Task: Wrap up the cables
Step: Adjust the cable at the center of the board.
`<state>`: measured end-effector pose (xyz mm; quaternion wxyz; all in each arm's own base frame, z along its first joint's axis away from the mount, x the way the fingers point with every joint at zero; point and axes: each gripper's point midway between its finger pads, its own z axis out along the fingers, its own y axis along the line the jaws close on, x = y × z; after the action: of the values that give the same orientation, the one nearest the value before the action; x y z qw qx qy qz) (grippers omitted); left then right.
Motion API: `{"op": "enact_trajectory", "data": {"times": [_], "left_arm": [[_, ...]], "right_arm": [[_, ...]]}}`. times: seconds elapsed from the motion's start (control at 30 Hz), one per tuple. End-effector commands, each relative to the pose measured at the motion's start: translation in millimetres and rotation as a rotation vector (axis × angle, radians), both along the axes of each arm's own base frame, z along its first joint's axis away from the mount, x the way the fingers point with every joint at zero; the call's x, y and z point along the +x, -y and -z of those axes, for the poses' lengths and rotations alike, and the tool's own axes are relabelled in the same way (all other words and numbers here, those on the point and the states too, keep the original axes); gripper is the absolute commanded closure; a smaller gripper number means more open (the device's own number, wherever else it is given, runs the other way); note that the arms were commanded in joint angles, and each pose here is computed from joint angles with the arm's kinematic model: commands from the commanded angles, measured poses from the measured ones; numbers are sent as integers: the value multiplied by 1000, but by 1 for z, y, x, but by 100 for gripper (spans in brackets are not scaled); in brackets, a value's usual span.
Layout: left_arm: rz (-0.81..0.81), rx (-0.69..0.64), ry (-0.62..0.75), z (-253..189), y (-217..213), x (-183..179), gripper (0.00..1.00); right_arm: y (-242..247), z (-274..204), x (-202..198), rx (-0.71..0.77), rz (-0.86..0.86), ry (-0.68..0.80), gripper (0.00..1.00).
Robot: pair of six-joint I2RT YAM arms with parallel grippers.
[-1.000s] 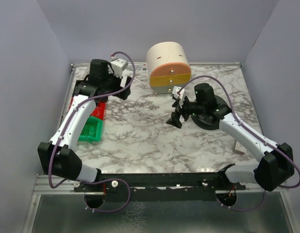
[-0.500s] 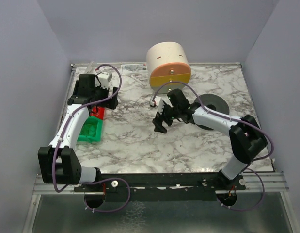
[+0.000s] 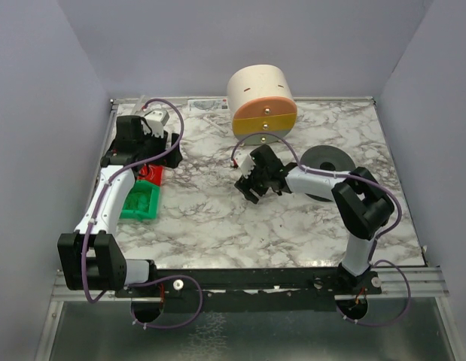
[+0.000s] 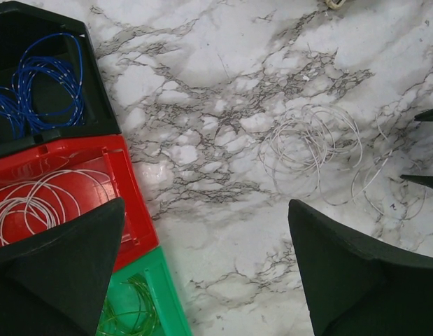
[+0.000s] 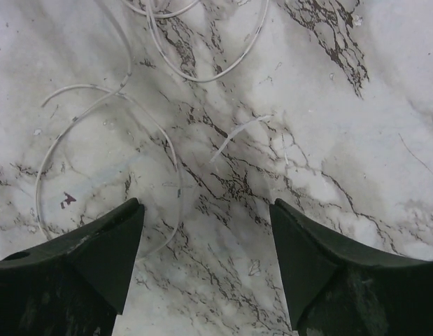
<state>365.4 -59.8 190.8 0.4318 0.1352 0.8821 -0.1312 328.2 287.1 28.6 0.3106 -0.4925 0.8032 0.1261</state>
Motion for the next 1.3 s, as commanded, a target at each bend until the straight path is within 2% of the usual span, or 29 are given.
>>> {"op": "enact_trajectory", "data": {"times": [0.0, 0.1, 0.27, 0.33, 0.4, 0.43, 0.57, 0.7, 0.83, 1.07, 1.27], "left_arm": [[29, -35, 18, -4, 6, -3, 1], [29, -38, 19, -4, 7, -2, 1], [31, -40, 14, -1, 7, -2, 1], [21, -41, 10, 0, 3, -1, 1], [11, -43, 7, 1, -1, -1, 1], [12, -44, 7, 1, -1, 0, 1], [17, -48, 10, 0, 0, -2, 1], [17, -53, 11, 0, 1, -1, 1], [-13, -35, 5, 3, -1, 8, 1], [24, 172, -20, 35, 33, 18, 1], [188, 157, -89, 62, 78, 10, 1]], "right_arm": [[0, -2, 16, -19, 44, 43, 32], [-1, 0, 9, -16, 12, 24, 50], [-3, 5, -2, -12, -42, -11, 66], [-3, 5, -4, -9, -54, -20, 79], [-4, 4, -3, -10, -48, -21, 95], [-2, 4, -1, -17, -35, -14, 99], [7, -15, 18, -32, 51, 68, 99], [30, -72, 47, 12, 185, 237, 99], [55, -127, 60, 41, 276, 387, 99], [94, -199, 55, 61, 370, 592, 99], [131, -253, 47, 21, 429, 751, 99]]}}
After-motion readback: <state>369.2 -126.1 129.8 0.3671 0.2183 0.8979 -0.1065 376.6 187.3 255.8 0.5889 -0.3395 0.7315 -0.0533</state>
